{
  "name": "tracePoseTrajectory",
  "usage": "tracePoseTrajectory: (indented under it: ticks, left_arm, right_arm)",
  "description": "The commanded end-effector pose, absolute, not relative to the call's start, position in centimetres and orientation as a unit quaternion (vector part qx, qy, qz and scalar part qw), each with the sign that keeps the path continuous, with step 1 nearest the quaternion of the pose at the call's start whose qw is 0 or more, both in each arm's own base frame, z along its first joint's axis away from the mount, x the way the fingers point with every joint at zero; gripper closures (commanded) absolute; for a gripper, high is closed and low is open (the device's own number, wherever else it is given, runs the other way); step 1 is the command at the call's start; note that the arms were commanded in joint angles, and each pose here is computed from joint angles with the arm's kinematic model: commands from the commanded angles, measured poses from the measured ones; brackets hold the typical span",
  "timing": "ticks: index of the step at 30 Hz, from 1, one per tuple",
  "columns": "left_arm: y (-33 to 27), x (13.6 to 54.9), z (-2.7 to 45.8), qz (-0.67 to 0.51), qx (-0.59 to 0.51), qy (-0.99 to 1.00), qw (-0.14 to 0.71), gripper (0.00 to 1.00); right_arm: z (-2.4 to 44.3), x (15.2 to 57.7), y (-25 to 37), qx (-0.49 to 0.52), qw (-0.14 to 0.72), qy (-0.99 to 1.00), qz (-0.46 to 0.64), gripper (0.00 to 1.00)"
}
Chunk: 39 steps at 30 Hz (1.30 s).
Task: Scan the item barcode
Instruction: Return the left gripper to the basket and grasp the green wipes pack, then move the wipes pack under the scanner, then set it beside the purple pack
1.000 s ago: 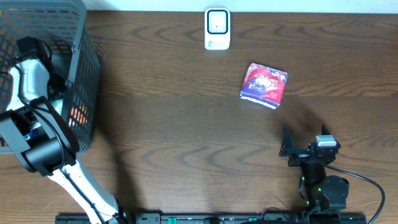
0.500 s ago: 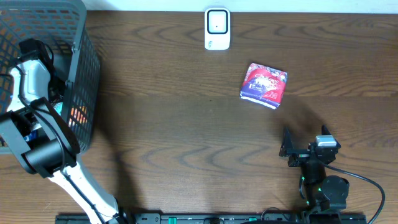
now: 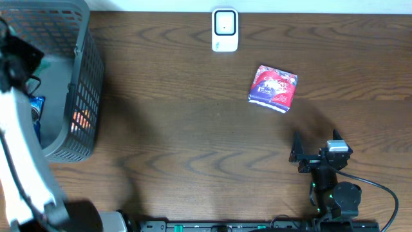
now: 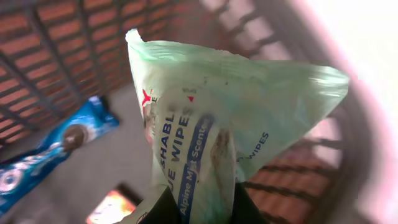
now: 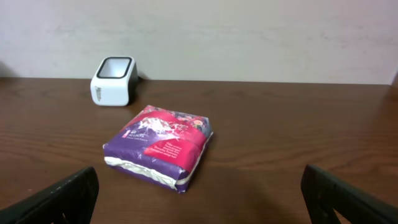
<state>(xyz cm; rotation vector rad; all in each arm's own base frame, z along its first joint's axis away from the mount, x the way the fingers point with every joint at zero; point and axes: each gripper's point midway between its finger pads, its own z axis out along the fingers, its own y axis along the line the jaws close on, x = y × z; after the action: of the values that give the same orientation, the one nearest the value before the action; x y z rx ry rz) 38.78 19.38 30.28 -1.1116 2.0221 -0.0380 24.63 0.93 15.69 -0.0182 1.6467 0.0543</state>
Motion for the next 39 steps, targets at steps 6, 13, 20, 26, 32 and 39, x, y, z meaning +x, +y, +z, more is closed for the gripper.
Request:
tracePoseTrajectory:
  ticks: [6,13,20,26,32,39]
  left_arm:
    - [6.6,37.7,40.8,-0.224,-0.272,0.795,0.494,0.93]
    - [-6.8,38.4,39.2,-0.250,-0.032,0.849,0.464,0.93]
    - [-16.5,40.7,30.7,-0.210,0.056,0.903,0.370,0.93]
    - [-24.0,41.9,21.2,-0.191,0.114,0.933,0.283,0.93]
    - [-25.4,43.9,12.8,-0.117,0.088,0.958,0.247,0.93]
    - [-27.5,43.2,5.3,-0.130,0.007,0.977,0.172,0.93]
  right_arm:
    - [15.6,24.6,0.8,-0.002,0.679,0.733,0.026,0.01]
    - [15.6,24.6,0.8,-0.002,0.679,0.733,0.026,0.01]
    - [15.6,24.6,0.8,-0.002,0.679,0.733,0.026,0.01]
    - [15.6,24.6,0.8,-0.002,0.679,0.733,0.026,0.01]
    - [15.6,24.6,0.8,-0.002,0.679,0.733,0.026,0.01]
    - [15.6,24.6,0.8,-0.002,0.679,0.733,0.026,0.01]
